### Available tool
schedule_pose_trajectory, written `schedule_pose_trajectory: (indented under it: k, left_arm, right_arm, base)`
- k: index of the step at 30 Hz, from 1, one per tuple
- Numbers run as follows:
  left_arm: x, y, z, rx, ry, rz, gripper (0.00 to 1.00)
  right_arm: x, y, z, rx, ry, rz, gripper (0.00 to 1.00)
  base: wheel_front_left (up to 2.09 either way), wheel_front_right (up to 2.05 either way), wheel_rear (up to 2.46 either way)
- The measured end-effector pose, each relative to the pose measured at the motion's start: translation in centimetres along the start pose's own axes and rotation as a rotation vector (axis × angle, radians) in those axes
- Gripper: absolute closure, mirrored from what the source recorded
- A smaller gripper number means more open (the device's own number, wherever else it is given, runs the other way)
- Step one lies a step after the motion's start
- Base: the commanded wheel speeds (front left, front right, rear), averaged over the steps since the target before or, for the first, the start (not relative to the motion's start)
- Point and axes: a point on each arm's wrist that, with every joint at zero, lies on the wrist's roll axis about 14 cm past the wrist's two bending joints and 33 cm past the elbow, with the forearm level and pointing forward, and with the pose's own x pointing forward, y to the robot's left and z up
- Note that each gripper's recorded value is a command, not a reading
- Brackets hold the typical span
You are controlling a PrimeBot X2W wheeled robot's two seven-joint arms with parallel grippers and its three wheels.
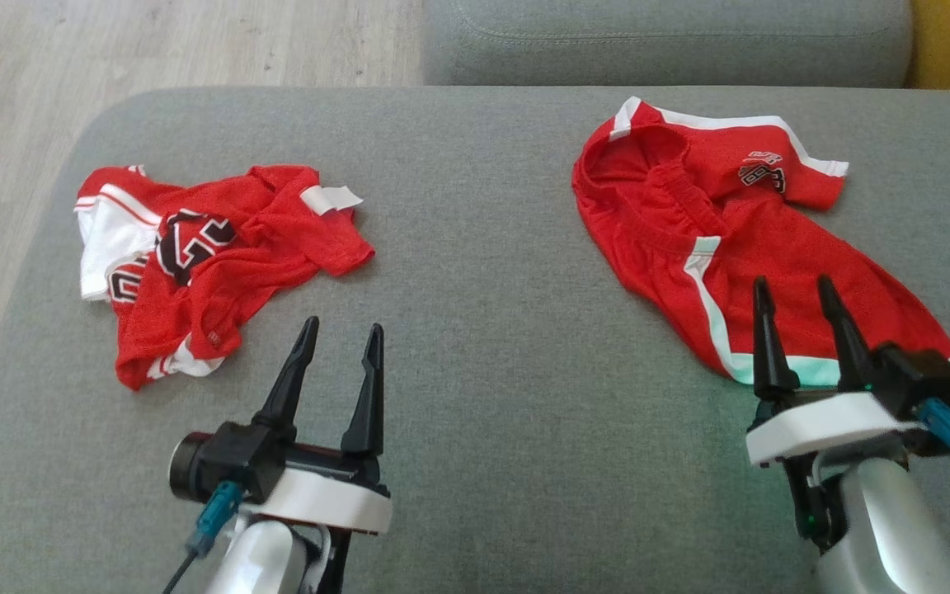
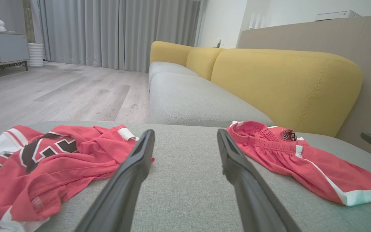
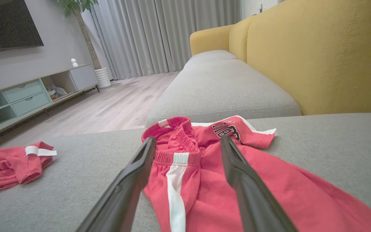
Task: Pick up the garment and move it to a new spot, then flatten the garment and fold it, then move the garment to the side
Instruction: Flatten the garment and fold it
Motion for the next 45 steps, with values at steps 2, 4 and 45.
schedule_pose_trajectory:
  k: [2,4,45]
  left_arm:
    - [0.0,0.1,0.0,0.0,-0.001,0.002,0.0]
    - [-0.1,0.3,-0.1,0.002,0.002,0.007,0.0]
    - [1.1,2.5,-1.9,-0.017,0.06,0.062,0.0]
  right_arm:
    - [-0.1,0.1,-0.1,0.003,0.001,0.002,0.0]
    - [0.1,0.3,0.2,0.002,-0.01,0.01,0.0]
    - [7.4,4.8,-7.9,-0.005,0.309,0.145,1.0]
  base:
    - [0.0,0.0,0.0]
    - [0.0,0.0,0.0]
    - [0.0,0.0,0.0]
